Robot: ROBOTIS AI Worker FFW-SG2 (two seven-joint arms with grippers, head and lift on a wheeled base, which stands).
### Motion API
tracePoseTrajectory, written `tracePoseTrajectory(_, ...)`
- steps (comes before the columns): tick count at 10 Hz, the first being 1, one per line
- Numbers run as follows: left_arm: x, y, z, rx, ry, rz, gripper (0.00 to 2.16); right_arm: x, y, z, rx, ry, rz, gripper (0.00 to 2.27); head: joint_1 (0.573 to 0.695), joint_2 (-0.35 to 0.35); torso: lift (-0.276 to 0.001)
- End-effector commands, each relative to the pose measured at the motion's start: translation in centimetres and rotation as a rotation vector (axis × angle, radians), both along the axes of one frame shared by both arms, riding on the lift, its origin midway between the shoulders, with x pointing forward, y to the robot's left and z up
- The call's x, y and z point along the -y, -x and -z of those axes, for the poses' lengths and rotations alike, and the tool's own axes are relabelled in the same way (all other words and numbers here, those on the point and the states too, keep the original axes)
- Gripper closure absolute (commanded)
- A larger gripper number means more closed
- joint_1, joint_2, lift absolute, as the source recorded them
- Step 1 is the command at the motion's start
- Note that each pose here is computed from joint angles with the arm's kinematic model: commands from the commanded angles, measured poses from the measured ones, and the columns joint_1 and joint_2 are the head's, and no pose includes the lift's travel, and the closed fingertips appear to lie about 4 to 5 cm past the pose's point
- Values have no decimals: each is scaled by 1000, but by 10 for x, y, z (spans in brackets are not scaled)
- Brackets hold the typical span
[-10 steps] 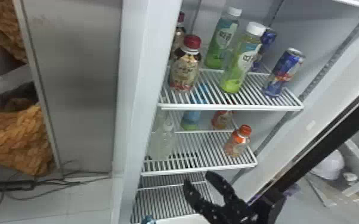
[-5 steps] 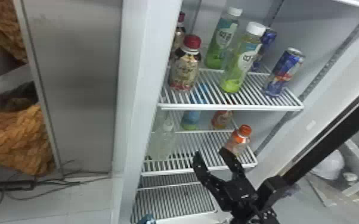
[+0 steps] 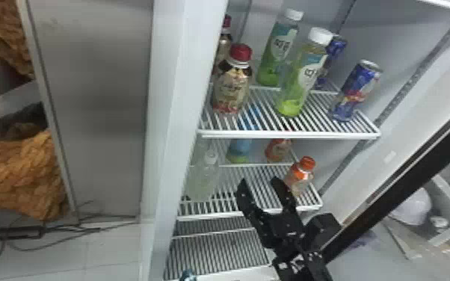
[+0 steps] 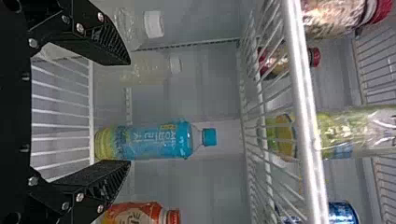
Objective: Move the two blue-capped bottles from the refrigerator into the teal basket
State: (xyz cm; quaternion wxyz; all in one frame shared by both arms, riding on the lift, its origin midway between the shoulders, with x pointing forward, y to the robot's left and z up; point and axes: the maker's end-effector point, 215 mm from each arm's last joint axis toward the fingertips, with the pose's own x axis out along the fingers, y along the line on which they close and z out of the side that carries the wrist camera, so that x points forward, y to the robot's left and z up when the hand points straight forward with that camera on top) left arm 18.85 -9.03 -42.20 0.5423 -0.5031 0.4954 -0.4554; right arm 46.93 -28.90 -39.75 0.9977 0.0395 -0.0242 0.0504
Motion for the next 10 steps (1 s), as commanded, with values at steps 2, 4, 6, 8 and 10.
tracePoseTrajectory(2, 0, -1, -1, 4, 0, 1, 1133, 4, -27, 6, 34, -1, 32, 243, 695, -350, -137)
tracePoseTrajectory(4, 1, -1, 0, 4, -1, 2, 1133, 4, -45, 7, 45, 6, 49, 193, 695, -350, -137)
tracePoseTrajectory(6, 2, -1, -1, 6, -1, 4, 1133, 11, -65, 19, 27, 12, 81, 183, 695, -350, -137)
tracePoseTrajectory(8, 2, -2, -2, 8, 0, 5, 1133, 16, -80, 20, 21, 37, 103, 163, 695, -350, -137)
tracePoseTrajectory(10, 3, -2, -2, 10, 0, 6, 1133, 20, -96, 12, 31, 57, 121, 147, 695, -350, -137)
